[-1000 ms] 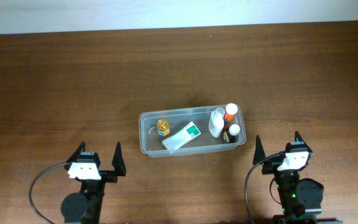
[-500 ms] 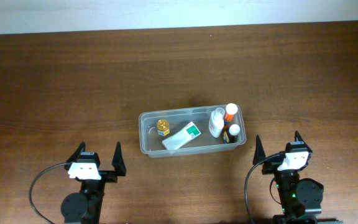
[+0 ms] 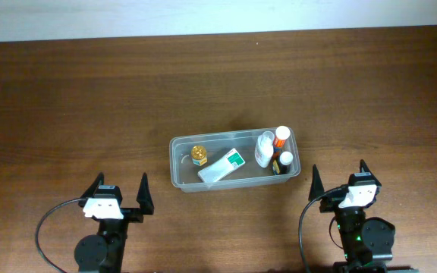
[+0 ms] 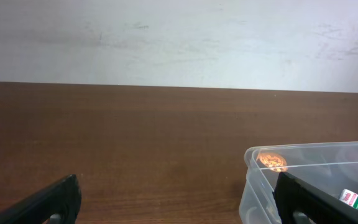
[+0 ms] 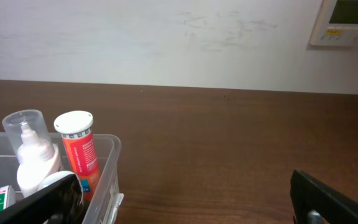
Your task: Pack container
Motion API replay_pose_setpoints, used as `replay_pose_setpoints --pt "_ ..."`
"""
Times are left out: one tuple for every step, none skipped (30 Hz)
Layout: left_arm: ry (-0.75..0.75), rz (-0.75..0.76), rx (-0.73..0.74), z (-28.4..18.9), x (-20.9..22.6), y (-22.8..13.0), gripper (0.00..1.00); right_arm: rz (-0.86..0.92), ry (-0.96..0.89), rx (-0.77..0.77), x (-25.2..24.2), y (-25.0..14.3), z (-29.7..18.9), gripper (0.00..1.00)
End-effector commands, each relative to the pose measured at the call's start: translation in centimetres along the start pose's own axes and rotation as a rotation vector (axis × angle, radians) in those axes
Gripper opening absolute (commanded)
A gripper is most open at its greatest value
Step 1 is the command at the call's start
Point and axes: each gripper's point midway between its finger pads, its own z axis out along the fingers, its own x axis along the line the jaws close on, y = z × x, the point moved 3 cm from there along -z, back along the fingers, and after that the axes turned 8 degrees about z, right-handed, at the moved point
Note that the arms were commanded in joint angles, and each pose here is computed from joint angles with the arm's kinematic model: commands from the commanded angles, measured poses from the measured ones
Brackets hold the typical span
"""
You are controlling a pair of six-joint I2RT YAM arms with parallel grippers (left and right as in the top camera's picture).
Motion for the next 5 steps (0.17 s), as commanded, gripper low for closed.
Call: replay_pose_setpoints --pt "-0.015 -0.002 -0.004 0.01 -0.26 -0.14 0.99 0.000 -0.001 0.007 0.01 -0.30 0.04 0.98" --pt "-0.015 -0.002 -0.004 0.01 -0.26 -0.14 0.99 0.000 -0.001 0.007 0.00 -0.30 0.04 0.98" --pt "-0.015 -0.002 -0.004 0.01 -0.26 -0.14 0.99 0.000 -0.001 0.007 0.00 -0.30 0.04 0.98" --pt "-0.015 -0.002 -0.004 0.01 -0.26 -0.14 0.99 0.000 -0.001 0.007 0.01 -0.30 0.04 0.98" --pt "-0.015 -0.002 -0.004 0.01 -0.26 -0.14 0.99 0.000 -0.001 0.007 0.00 -0.30 0.04 0.98"
